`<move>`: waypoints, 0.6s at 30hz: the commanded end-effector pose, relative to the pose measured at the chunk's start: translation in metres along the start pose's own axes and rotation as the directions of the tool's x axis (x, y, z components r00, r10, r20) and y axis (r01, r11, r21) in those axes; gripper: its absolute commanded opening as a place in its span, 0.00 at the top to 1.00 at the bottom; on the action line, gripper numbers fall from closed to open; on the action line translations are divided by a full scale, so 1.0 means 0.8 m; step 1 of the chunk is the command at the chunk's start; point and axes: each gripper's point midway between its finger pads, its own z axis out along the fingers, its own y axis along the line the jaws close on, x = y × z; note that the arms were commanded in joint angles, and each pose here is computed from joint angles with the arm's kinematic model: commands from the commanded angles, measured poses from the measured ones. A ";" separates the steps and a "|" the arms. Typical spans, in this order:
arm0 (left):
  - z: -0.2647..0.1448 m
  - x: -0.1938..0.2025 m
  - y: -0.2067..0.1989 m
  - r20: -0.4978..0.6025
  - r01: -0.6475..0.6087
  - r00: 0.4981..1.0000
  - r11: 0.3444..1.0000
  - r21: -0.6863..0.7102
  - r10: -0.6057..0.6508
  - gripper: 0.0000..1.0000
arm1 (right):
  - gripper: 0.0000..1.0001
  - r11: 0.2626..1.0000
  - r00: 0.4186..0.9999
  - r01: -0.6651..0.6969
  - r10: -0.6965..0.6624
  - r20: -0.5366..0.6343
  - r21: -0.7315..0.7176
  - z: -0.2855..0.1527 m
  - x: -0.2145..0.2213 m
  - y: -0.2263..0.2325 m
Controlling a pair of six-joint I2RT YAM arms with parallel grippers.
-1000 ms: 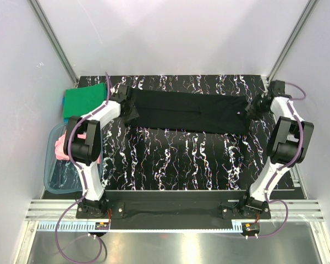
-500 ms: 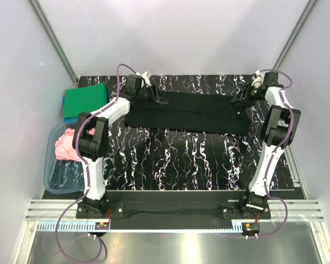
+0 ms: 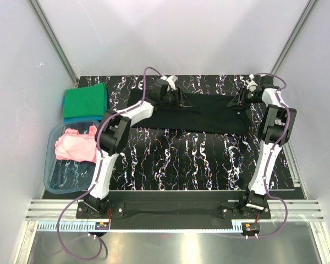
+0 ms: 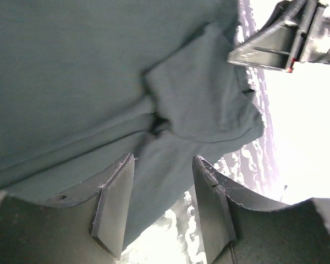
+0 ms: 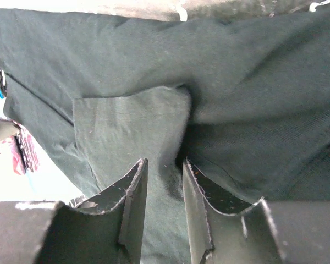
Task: Fold and stack the t-shirts
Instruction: Fold the tshirt
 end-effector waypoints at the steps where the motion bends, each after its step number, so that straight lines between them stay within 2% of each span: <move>1: 0.016 -0.026 -0.031 0.118 -0.021 0.993 0.999 0.048 0.015 0.48 | 0.62 0.996 0.998 0.064 -0.063 0.024 -0.059 0.000 -0.011 0.024; 4: 0.028 -0.023 -0.034 0.135 -0.017 0.991 0.999 0.046 0.010 0.48 | 0.58 0.996 0.997 0.081 -0.080 0.016 -0.049 0.000 -0.014 0.020; 6: 0.040 -0.019 -0.028 0.135 -0.006 0.991 0.999 0.033 0.002 0.48 | 0.59 0.994 0.995 0.093 -0.092 0.021 -0.055 0.000 -0.015 0.023; 7: 0.044 -0.024 -0.037 0.147 -0.008 0.989 0.999 0.042 0.002 0.49 | 0.62 0.992 0.994 0.104 -0.102 0.035 -0.072 0.000 -0.019 0.027; 8: 0.054 -0.018 -0.025 0.139 0.006 0.990 1.000 0.013 -0.008 0.49 | 0.69 0.991 0.994 0.104 -0.101 0.036 -0.082 0.000 -0.019 0.030; 9: 0.058 -0.020 -0.024 0.142 0.007 0.990 1.000 0.003 -0.007 0.49 | 0.79 0.989 0.993 0.111 -0.107 0.044 -0.098 0.000 -0.021 0.033; 12: 0.070 -0.018 -0.022 0.155 0.011 0.988 1.000 -0.016 -0.009 0.49 | 0.90 0.984 0.990 0.140 -0.136 0.041 -0.108 0.007 -0.019 0.042; 18: 0.084 -0.023 -0.032 0.177 0.003 0.984 1.000 -0.011 -0.001 0.49 | 0.91 0.981 0.987 0.162 -0.160 0.032 -0.104 0.009 -0.015 0.051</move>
